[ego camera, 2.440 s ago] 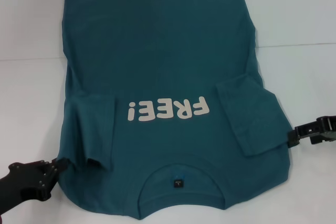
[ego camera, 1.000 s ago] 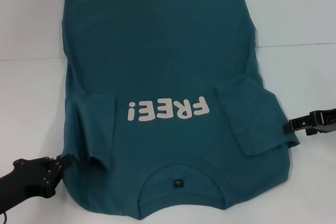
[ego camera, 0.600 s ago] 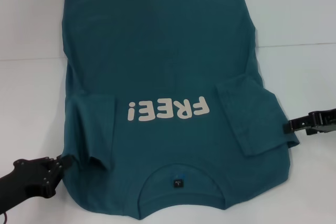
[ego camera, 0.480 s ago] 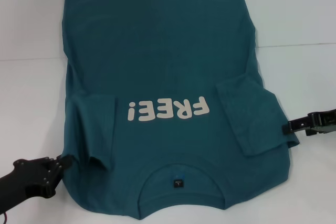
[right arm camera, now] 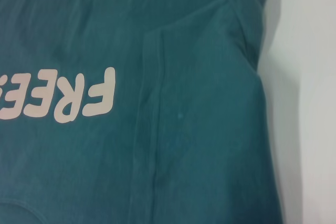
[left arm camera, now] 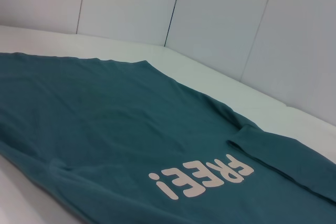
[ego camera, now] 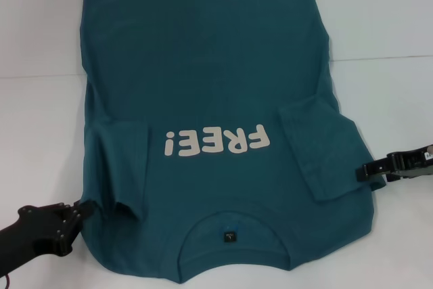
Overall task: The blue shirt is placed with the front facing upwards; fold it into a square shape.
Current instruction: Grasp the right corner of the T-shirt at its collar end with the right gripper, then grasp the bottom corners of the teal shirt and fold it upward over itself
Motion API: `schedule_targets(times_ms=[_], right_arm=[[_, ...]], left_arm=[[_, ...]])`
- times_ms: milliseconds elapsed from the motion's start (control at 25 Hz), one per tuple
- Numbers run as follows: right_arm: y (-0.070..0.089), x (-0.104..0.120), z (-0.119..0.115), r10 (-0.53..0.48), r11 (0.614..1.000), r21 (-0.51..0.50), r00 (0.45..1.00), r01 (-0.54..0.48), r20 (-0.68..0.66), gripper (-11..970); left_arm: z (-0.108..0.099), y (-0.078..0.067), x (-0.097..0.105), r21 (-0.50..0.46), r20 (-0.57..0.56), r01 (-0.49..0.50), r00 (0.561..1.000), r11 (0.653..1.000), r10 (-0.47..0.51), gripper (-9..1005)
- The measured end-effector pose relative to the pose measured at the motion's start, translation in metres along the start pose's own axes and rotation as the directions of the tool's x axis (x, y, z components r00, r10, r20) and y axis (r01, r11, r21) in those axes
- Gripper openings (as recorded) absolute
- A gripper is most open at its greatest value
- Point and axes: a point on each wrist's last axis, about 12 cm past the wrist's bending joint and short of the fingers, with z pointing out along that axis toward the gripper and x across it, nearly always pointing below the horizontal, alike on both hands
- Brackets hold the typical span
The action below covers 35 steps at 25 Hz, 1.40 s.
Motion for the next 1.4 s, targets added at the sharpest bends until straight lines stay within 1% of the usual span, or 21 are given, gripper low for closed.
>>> schedule_targets(times_ms=[440, 680, 1080, 1200, 1400], right_arm=[[0.0018, 0.0012, 0.0057, -0.006, 1.0, 0.003, 1.0, 0.006, -0.01, 724], [0.003, 0.0008, 0.0084, -0.037, 0.999, 0.014, 0.999, 0.038, -0.015, 711], [0.0054, -0.0012, 0.0071, -0.069, 0.998, 0.006, 0.998, 0.069, -0.01, 222], [0.0054, -0.0011, 0.0067, -0.073, 0.997, 0.003, 0.997, 0.073, -0.009, 12], [0.0055, -0.0005, 0.0048, -0.086, 0.996, -0.002, 0.996, 0.086, -0.012, 13]], left_arm=[[0.0001, 0.0, -0.0001, 0.0, 0.0, -0.001, 1.0, 1.0, 0.001, 0], [0.0007, 0.0001, -0.0007, 0.001, 0.001, -0.002, 1.0, 1.0, 0.002, 0], [0.0002, -0.0002, -0.0014, 0.006, 0.006, -0.001, 1.0, 1.0, 0.001, 0], [-0.0001, 0.0, -0.0016, 0.006, 0.007, -0.001, 1.0, 1.0, 0.001, 1], [-0.0002, 0.0004, -0.0023, 0.007, 0.008, -0.003, 1.0, 1.0, 0.003, 1]])
